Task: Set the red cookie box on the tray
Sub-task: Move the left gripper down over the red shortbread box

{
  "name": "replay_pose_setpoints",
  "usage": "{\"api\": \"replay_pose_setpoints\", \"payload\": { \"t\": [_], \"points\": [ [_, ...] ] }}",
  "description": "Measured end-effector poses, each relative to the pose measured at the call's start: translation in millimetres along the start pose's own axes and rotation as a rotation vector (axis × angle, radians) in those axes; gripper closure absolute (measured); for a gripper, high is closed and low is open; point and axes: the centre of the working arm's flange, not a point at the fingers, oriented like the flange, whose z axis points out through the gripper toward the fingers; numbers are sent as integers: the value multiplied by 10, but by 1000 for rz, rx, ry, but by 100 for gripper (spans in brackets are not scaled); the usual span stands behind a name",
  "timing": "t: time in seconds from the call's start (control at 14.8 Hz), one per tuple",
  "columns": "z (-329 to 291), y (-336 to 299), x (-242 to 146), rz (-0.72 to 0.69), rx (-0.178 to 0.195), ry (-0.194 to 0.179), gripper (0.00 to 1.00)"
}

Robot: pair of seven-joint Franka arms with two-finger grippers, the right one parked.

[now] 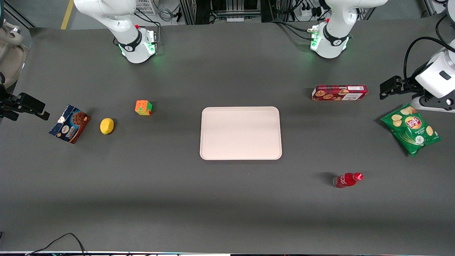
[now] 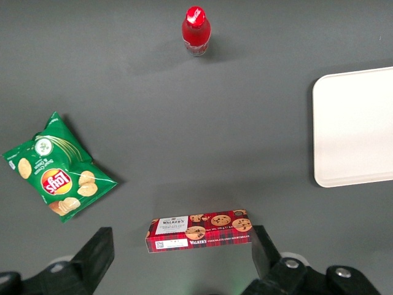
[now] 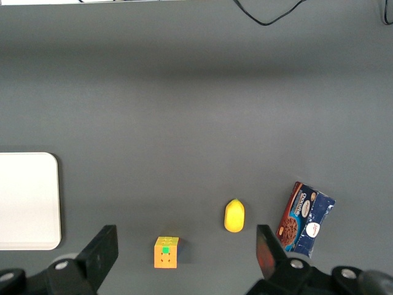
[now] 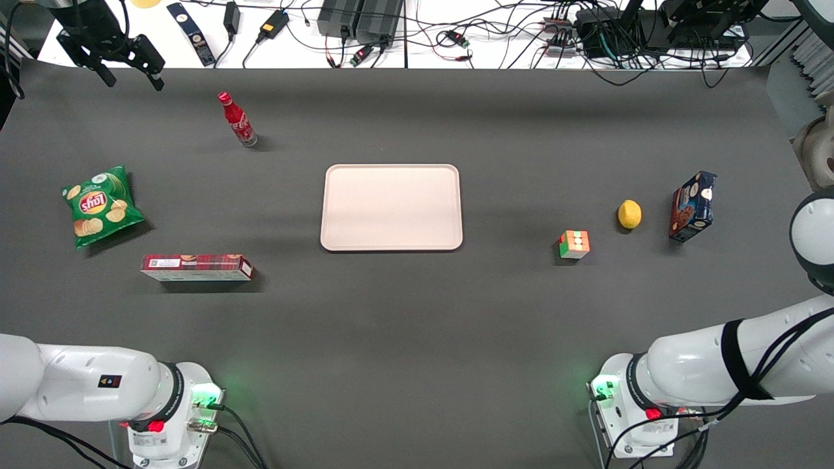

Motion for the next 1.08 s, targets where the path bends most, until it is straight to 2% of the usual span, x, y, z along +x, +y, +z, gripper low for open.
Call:
{"api": "replay_pose_setpoints", "payload": {
  "t": [0.34, 0.47, 0.61, 1.08],
  "points": [
    [7, -8, -9, -2, -1, -9, 0],
    [35, -4, -35, 0, -3, -36, 0],
    [96, 4, -65, 20, -7, -82, 0],
    [512, -18, 77, 418, -36, -185, 0]
  ]
}}
